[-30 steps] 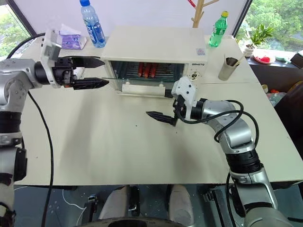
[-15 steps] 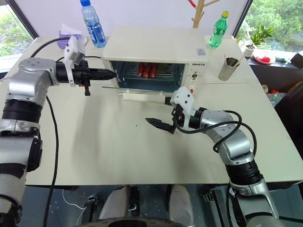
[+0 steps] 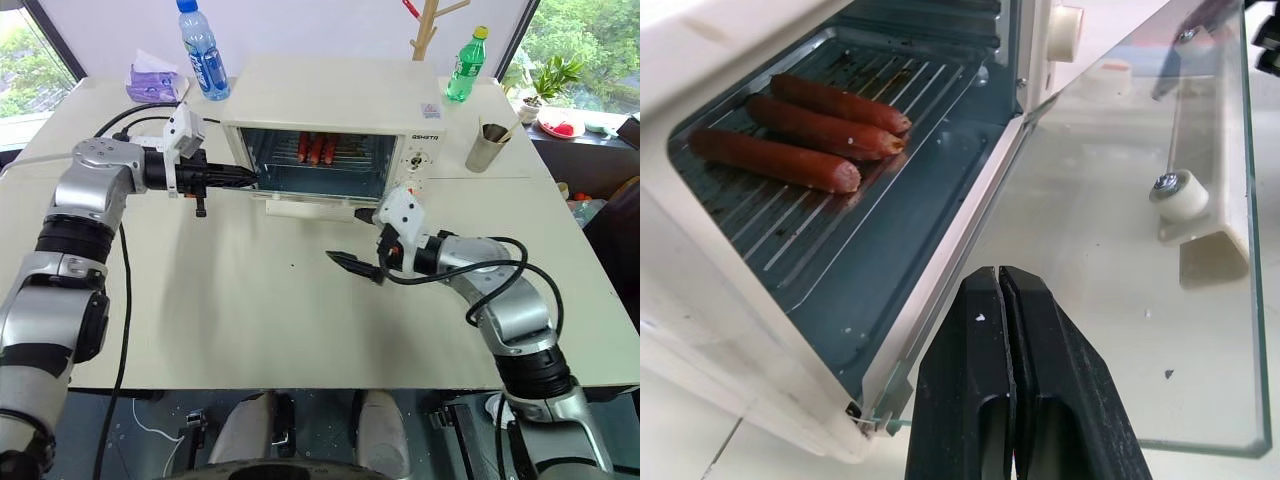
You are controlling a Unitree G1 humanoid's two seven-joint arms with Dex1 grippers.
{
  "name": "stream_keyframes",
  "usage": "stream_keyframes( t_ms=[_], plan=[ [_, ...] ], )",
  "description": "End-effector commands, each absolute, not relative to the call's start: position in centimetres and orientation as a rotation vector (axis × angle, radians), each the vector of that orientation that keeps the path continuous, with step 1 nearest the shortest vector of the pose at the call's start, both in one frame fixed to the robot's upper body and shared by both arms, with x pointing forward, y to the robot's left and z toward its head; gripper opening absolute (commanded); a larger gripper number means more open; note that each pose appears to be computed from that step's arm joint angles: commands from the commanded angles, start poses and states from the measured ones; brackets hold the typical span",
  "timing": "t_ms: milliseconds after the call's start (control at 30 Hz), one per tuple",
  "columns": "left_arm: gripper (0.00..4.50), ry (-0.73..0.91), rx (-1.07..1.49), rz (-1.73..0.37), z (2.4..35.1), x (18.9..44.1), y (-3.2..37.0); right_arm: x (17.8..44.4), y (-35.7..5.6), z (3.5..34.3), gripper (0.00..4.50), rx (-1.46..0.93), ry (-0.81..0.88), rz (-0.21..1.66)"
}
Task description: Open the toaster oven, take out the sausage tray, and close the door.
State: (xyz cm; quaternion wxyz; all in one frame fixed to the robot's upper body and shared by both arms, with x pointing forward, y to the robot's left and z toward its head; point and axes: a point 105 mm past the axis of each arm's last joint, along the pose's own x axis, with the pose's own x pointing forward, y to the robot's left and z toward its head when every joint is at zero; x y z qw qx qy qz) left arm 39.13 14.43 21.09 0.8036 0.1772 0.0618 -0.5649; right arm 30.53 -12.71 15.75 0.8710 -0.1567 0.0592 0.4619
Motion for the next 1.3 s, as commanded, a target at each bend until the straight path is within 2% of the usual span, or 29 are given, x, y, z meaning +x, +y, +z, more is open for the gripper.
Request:
stream_keyframes(
  t_ms=[33,200,267,367,533,700,933,1033,1133,1267,1300],
  plan=[
    [0.04,0.096,0.394,-1.220,21.9,39.0,14.2,29.5,-13.8,17.1,4.50,-0.363,0.105,0.958],
    [0.04,0.113,0.371,-1.235,20.8,38.4,14.2,25.7,-16.0,18.0,4.50,-0.341,0.185,1.031],
    [0.04,0.132,0.359,-1.245,20.1,37.9,14.4,24.3,-16.7,19.4,4.50,-0.307,0.195,1.079],
    [0.04,0.157,0.351,-1.260,19.1,37.2,14.4,23.5,-17.5,21.4,4.50,-0.264,0.186,1.093],
    [0.04,0.208,0.365,-1.301,16.9,35.9,13.9,25.0,-19.1,23.4,4.50,-0.286,0.142,0.999],
    [0.04,0.265,0.491,-1.309,14.0,35.4,13.9,26.2,-19.1,23.5,4.50,-0.304,0.115,0.963],
    [0.04,0.291,0.556,-1.255,12.6,35.9,14.7,27.3,-18.8,23.1,4.50,-0.317,0.100,0.934],
    [0.94,0.280,0.495,-1.238,13.4,36.0,15.0,27.9,-18.7,23.1,4.50,-0.332,0.085,0.912],
    [2.36,0.228,0.332,-1.234,16.8,35.5,15.5,28.7,-18.1,23.0,4.50,-0.381,0.061,0.889],
    [4.47,0.177,0.130,-1.272,21.6,33.7,16.1,29.8,-16.4,22.8,4.50,-0.454,0.020,0.883],
    [4.47,0.157,0.091,-1.282,22.9,33.1,16.1,30.1,-15.6,22.8,4.50,-0.472,0.002,0.884]
  ],
)
